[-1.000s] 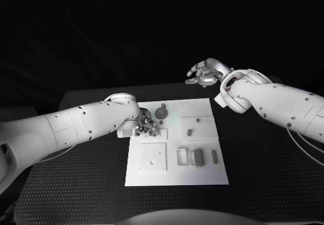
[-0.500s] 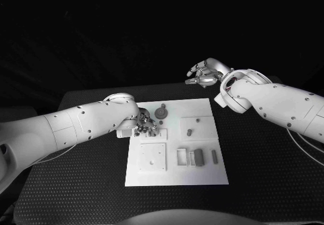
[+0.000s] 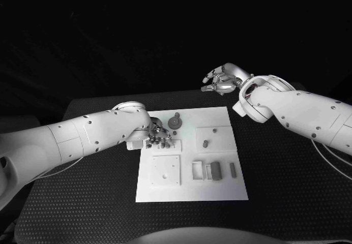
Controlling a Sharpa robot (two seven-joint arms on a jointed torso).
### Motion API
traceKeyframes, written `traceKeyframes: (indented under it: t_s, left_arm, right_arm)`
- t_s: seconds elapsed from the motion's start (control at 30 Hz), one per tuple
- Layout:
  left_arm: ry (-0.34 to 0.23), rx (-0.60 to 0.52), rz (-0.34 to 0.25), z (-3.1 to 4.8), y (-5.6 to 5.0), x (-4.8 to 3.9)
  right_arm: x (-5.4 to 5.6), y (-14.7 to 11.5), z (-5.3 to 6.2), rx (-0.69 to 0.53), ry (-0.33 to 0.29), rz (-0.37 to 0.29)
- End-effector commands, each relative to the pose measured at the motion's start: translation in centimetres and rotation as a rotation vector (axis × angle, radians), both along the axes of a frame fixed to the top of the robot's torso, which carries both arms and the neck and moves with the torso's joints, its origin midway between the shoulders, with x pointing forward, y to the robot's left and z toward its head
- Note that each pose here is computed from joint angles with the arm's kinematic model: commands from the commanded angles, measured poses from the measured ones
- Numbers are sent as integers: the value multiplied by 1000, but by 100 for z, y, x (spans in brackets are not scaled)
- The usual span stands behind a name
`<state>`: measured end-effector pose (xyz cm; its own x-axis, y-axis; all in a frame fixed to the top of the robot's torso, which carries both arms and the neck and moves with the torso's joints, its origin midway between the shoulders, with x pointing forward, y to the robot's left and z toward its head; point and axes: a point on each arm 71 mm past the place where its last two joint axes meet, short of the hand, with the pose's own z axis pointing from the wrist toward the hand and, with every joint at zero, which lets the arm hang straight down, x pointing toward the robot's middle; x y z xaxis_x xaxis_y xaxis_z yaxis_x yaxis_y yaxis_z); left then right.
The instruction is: Assemble the parts on the task board
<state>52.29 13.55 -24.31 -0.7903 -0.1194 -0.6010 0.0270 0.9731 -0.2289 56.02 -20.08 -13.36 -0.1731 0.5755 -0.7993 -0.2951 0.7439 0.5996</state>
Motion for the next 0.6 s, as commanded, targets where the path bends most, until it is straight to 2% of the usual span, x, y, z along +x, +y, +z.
traceKeyframes:
  t_s: [0.03,0.27,0.4,0.5,0.6]
  left_arm:
    - [-19,14,27,-51,45,4]
    - [-35,6,37,-36,100,0]
    - [-44,-13,47,2,156,-30]
    - [-67,-35,62,99,176,-2]
    - [-89,-64,77,237,205,21]
  right_arm:
    - [-3,9,-2,-2,2,13]
    - [-1,-4,-3,-2,2,11]
    - [3,-27,-4,-3,1,5]
    - [9,-46,-7,-4,1,0]
    - [17,-63,-10,-4,3,-5]
